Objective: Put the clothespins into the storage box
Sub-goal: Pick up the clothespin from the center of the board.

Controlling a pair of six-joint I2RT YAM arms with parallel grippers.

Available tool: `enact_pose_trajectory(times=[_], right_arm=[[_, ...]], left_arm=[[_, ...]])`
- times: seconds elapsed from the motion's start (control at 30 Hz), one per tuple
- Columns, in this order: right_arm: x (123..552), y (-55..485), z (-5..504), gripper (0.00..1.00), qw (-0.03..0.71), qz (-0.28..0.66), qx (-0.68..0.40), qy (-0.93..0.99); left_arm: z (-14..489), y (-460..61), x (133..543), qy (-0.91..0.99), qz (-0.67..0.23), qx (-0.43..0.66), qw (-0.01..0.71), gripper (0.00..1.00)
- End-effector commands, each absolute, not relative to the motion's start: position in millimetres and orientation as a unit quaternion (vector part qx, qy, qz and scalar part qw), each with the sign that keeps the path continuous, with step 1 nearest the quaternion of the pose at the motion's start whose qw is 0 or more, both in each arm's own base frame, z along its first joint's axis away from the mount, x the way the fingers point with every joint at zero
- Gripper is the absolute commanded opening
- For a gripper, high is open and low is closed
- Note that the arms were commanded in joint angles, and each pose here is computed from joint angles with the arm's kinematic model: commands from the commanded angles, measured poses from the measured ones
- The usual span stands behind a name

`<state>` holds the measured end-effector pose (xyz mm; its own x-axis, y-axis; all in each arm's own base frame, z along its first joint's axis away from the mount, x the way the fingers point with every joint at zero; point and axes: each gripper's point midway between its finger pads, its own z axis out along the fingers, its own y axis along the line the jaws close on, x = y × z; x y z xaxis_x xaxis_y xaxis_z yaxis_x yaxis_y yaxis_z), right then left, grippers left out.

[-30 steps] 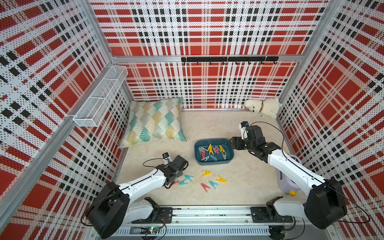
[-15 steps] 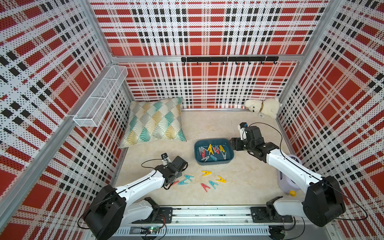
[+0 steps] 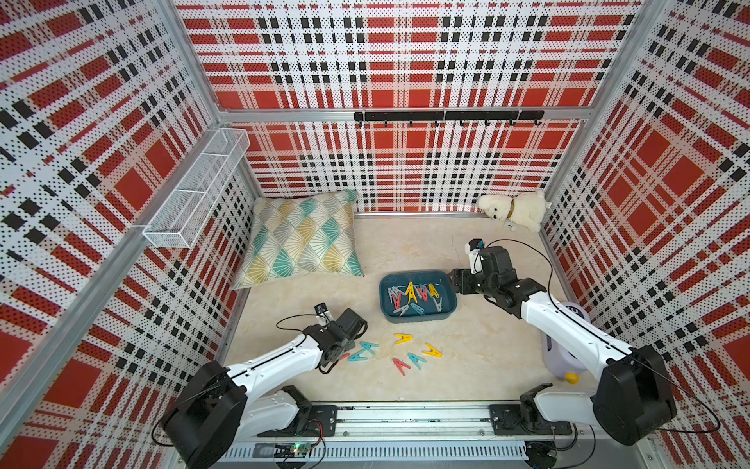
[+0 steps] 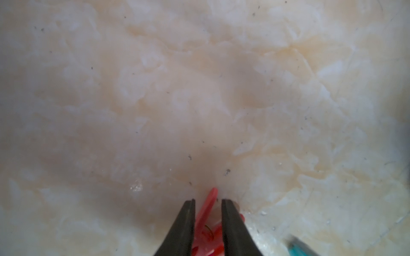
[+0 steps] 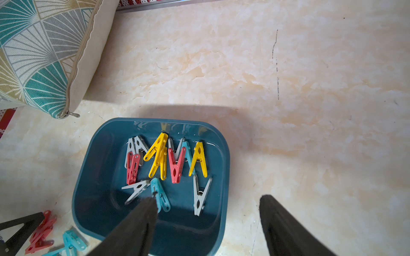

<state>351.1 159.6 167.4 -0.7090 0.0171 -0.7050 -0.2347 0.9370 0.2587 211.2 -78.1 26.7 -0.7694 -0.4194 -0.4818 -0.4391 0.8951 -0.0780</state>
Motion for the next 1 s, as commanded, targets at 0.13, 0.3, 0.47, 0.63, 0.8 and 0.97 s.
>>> enact_pose_trajectory(times=[0.13,0.3,0.47,0.63,0.8,0.97], right_arm=[[349.0,161.4,173.9,0.80,0.387,0.172,-0.062,0.904],[348.4,161.3,174.6,0.80,0.388,0.172,-0.063,0.903],[347.0,162.7,171.5,0.80,0.384,0.176,-0.063,0.904],[347.6,164.2,169.8,0.80,0.382,0.179,-0.064,0.904],[348.3,165.9,169.5,0.80,0.381,0.178,-0.065,0.905],[351.7,167.5,165.3,0.80,0.373,0.174,-0.066,0.909]], left_arm=[[15.7,-73.1,208.7,0.942,0.032,-0.228,0.243,0.27],[14.3,-71.9,209.5,0.941,0.030,-0.228,0.247,0.23],[13.1,-69.2,213.4,0.940,0.032,-0.230,0.248,0.16],[13.0,-64.9,222.6,0.937,0.028,-0.237,0.255,0.09],[14.4,-65.3,233.3,0.938,0.023,-0.234,0.256,0.04],[47.4,-73.6,259.6,0.925,0.005,-0.234,0.299,0.02]])
